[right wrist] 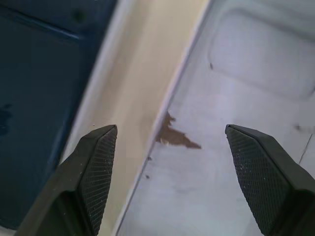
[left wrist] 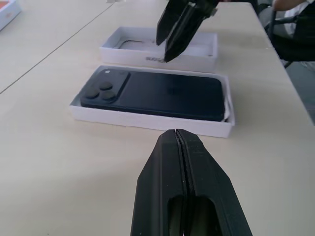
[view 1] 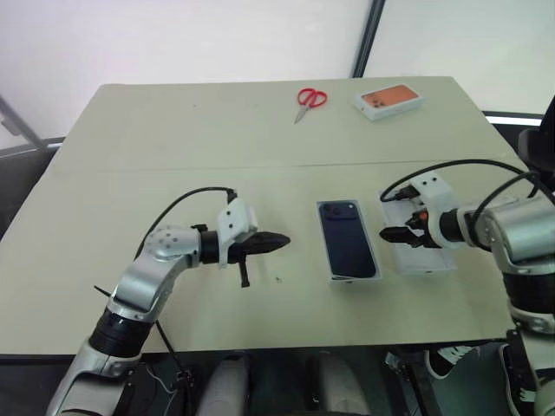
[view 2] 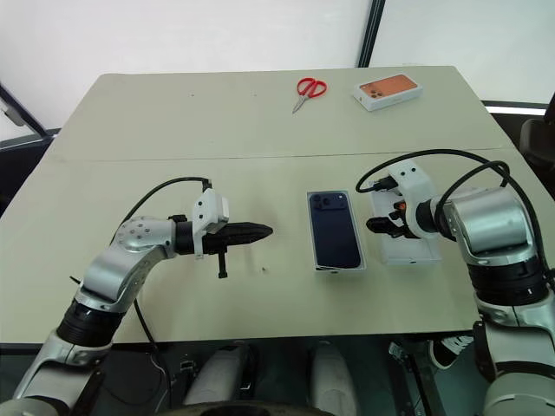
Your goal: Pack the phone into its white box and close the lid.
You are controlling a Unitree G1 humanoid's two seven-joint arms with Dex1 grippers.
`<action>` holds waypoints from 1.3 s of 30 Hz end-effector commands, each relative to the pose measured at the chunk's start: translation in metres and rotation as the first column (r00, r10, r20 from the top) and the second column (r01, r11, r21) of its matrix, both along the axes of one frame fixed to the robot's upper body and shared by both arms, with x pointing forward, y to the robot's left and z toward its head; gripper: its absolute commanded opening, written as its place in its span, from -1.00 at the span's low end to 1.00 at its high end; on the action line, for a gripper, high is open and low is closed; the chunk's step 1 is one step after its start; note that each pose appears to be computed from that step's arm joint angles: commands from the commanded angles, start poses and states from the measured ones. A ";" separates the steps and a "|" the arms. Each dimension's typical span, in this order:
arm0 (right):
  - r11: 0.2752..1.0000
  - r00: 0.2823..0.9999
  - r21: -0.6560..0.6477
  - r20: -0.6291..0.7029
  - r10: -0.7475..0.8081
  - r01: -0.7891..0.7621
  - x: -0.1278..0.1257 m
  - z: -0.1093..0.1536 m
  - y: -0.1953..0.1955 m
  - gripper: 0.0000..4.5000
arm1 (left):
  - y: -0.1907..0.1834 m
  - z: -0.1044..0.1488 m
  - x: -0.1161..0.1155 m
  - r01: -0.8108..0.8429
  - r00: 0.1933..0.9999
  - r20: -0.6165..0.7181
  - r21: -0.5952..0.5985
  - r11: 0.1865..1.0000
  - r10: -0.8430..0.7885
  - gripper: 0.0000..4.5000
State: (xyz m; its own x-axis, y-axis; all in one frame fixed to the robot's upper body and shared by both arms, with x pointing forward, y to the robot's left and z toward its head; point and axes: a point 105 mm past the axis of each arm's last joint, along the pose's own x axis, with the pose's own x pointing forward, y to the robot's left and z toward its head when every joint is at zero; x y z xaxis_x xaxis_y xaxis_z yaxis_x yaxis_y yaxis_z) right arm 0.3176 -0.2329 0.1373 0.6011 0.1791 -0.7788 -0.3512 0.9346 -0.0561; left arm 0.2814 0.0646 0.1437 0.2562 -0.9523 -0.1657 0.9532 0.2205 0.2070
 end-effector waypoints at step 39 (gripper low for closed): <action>0.453 1.000 0.891 -0.023 0.004 0.019 -0.041 0.031 0.167 -0.97 | 0.047 0.010 0.028 -0.257 0.966 0.002 -0.108 0.960 0.259 -1.00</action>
State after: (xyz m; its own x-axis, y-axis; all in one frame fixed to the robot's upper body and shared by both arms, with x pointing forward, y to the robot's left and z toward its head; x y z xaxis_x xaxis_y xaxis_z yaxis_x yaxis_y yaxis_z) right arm 0.2762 -0.0587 0.1599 0.5623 0.7981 -0.2165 -0.3318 0.4576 0.8249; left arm 0.3131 0.1202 0.1406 0.5237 -0.8460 -0.0999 0.8490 0.5086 0.1432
